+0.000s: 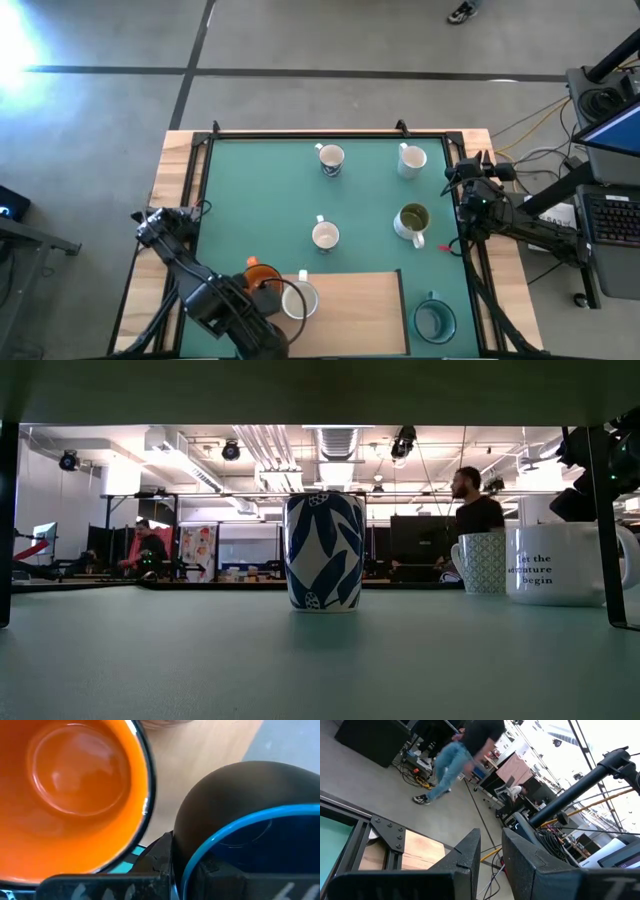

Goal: Place coffee mugs
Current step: Put the black blue mug on the shelf

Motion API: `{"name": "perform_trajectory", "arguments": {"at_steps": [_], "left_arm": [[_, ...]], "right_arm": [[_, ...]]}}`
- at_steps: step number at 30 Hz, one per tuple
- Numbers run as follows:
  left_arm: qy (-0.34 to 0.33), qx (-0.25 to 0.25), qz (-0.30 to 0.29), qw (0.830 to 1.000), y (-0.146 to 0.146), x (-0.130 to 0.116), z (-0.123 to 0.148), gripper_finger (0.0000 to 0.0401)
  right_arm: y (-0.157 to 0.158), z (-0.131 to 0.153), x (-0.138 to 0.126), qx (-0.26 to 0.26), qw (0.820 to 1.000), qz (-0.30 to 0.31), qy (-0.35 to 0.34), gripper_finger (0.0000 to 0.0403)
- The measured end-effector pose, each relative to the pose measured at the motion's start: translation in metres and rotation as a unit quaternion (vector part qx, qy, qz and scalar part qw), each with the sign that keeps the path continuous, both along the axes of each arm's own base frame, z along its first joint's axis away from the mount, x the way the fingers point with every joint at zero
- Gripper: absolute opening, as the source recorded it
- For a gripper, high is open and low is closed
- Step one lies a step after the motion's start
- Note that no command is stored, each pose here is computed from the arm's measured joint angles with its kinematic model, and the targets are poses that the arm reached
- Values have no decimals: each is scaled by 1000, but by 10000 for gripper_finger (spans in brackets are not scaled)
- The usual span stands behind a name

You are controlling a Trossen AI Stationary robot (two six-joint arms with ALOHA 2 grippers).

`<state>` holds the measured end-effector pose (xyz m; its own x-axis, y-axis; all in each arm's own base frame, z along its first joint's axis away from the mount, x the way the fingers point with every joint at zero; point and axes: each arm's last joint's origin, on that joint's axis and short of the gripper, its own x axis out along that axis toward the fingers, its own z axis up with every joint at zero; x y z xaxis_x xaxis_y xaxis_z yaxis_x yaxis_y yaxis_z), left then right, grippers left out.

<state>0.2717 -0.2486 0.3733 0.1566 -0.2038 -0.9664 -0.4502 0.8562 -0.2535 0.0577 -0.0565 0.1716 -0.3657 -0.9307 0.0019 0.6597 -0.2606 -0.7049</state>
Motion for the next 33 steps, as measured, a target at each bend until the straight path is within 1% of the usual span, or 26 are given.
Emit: {"name": "perform_trajectory", "arguments": {"at_steps": [7,14,25,33], "left_arm": [[10,12,-9,1000,0,1,-8,7],[10,14,-7,1000,0,1,-8,8],[15,13,24,1000,1,2,-9,9],[25,19,37,999,1,2,-16,9]], "right_arm": [[0,0,0,0,1000,0,0,68],[0,0,0,0,1000,0,0,68],[0,0,0,0,1000,0,0,68],[0,0,0,0,1000,0,0,68]]}}
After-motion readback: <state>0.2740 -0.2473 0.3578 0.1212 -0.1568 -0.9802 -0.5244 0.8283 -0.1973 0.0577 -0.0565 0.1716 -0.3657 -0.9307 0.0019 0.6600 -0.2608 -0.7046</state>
